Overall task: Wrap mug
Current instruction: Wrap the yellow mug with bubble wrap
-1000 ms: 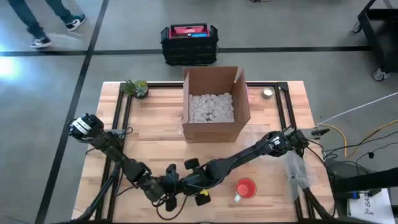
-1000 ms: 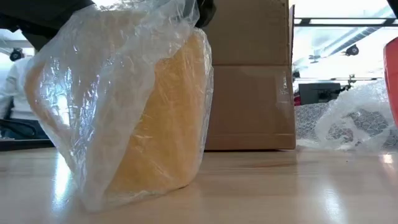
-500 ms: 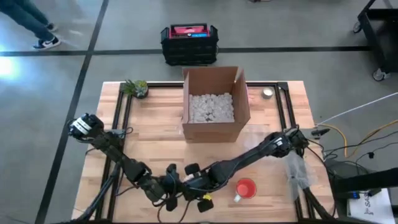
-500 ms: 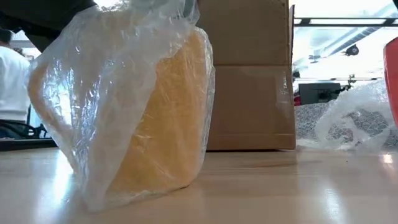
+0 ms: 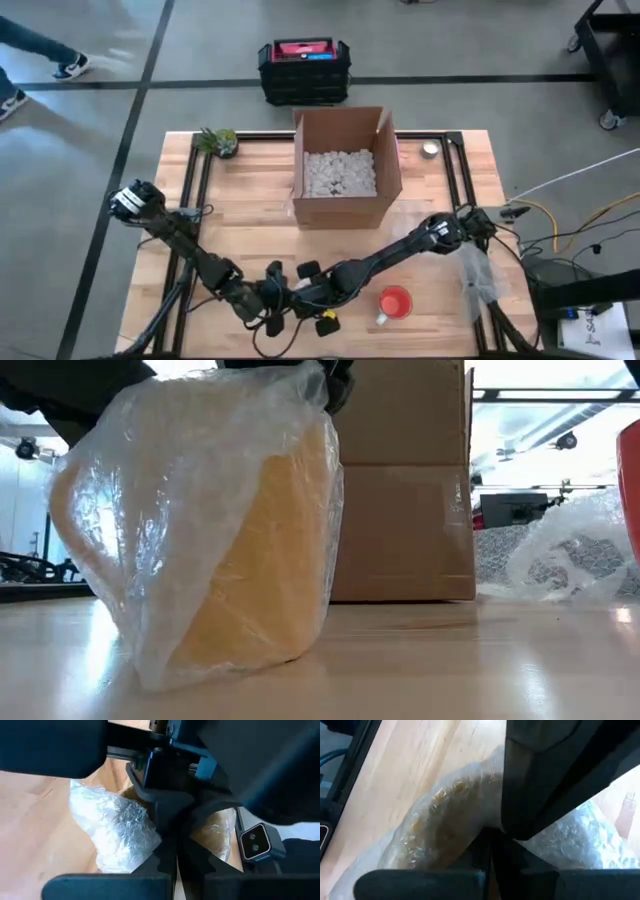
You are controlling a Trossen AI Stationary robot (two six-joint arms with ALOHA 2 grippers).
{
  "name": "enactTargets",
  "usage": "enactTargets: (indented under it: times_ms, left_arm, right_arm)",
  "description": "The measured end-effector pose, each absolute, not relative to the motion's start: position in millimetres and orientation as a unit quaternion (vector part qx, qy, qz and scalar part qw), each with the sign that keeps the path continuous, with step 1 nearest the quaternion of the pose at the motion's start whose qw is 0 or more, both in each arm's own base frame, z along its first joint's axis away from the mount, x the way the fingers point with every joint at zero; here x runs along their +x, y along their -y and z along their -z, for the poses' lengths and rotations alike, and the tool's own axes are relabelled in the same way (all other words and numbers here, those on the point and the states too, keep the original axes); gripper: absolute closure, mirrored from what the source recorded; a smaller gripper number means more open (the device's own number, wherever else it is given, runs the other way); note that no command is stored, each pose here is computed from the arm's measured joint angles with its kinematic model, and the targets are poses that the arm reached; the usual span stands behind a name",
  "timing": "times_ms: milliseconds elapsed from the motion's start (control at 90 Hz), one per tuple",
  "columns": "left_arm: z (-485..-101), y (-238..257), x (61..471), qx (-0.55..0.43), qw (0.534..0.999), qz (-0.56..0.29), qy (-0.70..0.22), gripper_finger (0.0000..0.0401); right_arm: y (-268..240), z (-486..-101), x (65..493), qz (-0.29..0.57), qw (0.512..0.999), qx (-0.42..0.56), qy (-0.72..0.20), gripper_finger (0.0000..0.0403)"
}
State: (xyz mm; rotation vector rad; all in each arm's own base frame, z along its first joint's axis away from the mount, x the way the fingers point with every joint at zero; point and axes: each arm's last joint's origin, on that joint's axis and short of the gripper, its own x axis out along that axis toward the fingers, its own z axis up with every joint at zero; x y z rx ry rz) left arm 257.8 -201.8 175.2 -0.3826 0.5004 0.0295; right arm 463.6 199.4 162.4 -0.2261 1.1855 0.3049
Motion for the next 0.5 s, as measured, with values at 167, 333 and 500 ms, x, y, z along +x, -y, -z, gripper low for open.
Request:
enactTargets:
  times_ms: [167,333,500]
  left_arm:
    - [-163.2,203.3,262.1,-0.193,0.948,-0.031,-0.251,0.0401]
    - [-163.7,203.2,262.1,-0.194,0.948,-0.03,-0.251,0.0401]
    - [-164.1,203.2,262.2,-0.192,0.948,-0.029,-0.251,0.0401]
  right_arm:
    - [-197.1,-191.9,458.9,-0.149,0.816,-0.109,-0.548,0.0401]
    - [-184.3,-217.2,455.7,-0.112,0.828,-0.12,-0.536,0.0401]
    - [-174.7,-219.7,460.9,-0.064,0.84,-0.14,-0.52,0.0401]
